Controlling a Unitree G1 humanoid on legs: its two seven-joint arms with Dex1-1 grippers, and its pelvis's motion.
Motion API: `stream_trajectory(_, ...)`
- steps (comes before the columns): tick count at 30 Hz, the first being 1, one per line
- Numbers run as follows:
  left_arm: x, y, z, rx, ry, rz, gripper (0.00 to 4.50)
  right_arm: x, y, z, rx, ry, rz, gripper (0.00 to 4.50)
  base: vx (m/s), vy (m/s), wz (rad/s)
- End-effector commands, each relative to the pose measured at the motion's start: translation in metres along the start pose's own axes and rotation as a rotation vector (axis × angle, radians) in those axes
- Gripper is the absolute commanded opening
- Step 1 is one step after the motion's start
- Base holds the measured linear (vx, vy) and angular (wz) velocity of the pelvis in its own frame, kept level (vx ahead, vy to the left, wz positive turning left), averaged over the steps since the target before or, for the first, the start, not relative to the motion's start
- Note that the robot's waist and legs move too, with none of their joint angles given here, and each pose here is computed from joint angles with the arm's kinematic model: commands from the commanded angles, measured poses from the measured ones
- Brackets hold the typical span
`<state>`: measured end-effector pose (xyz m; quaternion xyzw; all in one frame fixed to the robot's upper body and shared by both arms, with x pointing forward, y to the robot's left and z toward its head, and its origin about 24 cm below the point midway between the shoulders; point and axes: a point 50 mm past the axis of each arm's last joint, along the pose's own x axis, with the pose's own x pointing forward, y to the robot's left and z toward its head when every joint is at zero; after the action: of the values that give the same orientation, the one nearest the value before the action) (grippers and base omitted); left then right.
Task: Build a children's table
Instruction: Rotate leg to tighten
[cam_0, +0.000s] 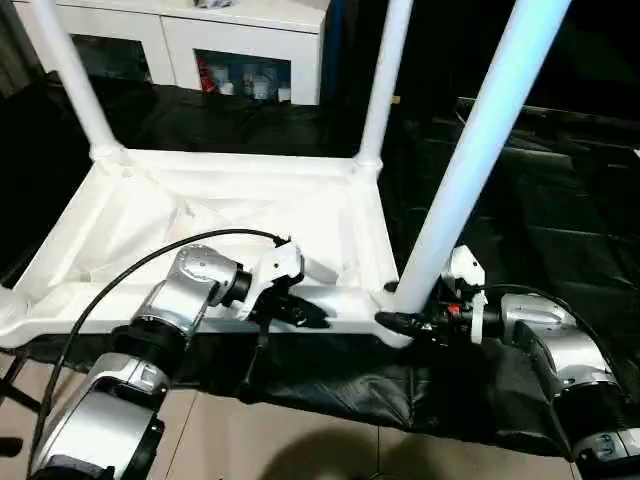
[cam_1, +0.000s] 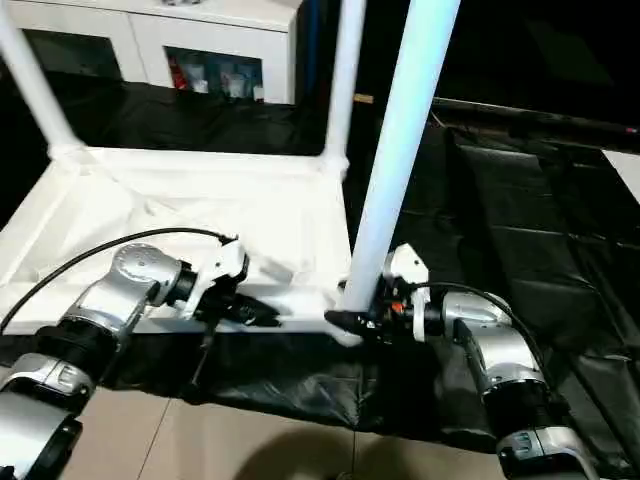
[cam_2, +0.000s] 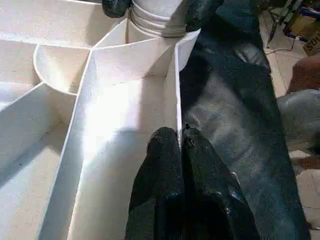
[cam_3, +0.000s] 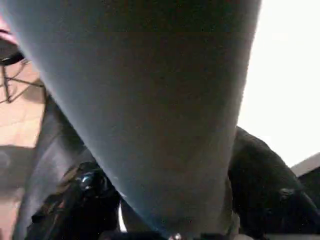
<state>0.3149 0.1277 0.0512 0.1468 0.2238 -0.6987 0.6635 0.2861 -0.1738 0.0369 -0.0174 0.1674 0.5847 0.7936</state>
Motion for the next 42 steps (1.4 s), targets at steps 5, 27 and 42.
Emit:
stream_trajectory(5,0.008,0.000,0.009,0.034,-0.028,-0.038,0.00,0.010,0.011,-0.003,0.025,0.004,0.068,2.53,0.000,0.000,0.00)
stream_trajectory(27,0.093,0.007,0.033,-0.066,-0.068,0.311,0.00,0.089,-0.005,-0.008,0.187,-0.154,-0.723,2.48,0.000,0.000,0.00)
stream_trajectory(42,0.055,0.007,0.019,0.007,-0.059,0.191,0.00,0.035,-0.012,-0.006,0.052,-0.149,-0.473,3.39,0.000,0.000,0.00)
